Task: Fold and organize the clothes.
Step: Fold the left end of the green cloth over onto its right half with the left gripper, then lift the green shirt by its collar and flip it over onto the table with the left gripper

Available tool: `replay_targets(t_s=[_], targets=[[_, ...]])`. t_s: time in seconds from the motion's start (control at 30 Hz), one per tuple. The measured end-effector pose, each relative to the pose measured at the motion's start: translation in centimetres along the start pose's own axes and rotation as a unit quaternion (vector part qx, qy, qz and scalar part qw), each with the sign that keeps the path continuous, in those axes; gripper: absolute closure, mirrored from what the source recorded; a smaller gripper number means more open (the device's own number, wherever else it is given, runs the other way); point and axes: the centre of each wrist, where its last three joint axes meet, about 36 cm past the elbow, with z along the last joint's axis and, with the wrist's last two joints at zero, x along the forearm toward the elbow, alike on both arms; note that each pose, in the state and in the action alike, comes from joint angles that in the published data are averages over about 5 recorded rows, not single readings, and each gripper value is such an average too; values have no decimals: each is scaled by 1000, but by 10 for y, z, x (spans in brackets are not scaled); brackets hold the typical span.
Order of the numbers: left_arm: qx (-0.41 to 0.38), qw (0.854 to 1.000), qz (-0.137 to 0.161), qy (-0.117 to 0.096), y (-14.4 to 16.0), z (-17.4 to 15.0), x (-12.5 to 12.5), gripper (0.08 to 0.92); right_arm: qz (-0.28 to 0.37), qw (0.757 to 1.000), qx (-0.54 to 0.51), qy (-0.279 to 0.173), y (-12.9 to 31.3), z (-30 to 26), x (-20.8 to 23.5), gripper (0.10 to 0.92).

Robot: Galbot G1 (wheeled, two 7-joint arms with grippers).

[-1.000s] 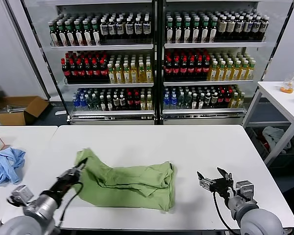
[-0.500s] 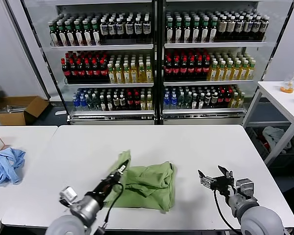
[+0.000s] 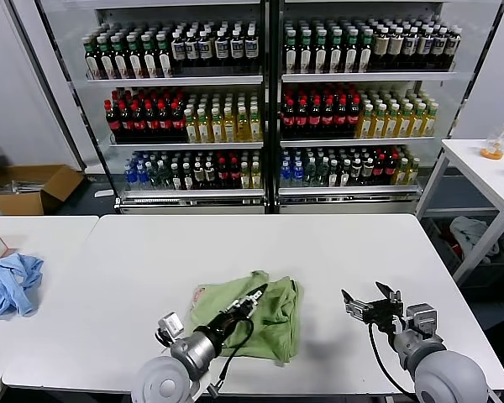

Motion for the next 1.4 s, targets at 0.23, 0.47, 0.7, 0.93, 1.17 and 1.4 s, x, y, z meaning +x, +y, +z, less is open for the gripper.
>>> replay_targets(t_s=[0.23,0.47,0.7,0.93,1.17,1.4], targets=[[0,1000,-4,9,10,1,-4,451,-2,1000,-3,0,2,1,-1,200],[-31,998,-48,-18,26,-11,18,253,-1,1000,-3,0,1,1,-1,200],[-100,986,-122,-48,40,-25,59,178,-1,1000,-6,2,2,3,-3,200],[-144,974,-170,-44,53,-18,76,177,0,1000,-7,4,3,6,-3,200],[-167,968,-187,-31,60,-6,70,177,3,1000,-4,5,1,7,0,200],[-181,964,-191,-25,65,-1,58,192,3,1000,-1,1,0,4,4,200]])
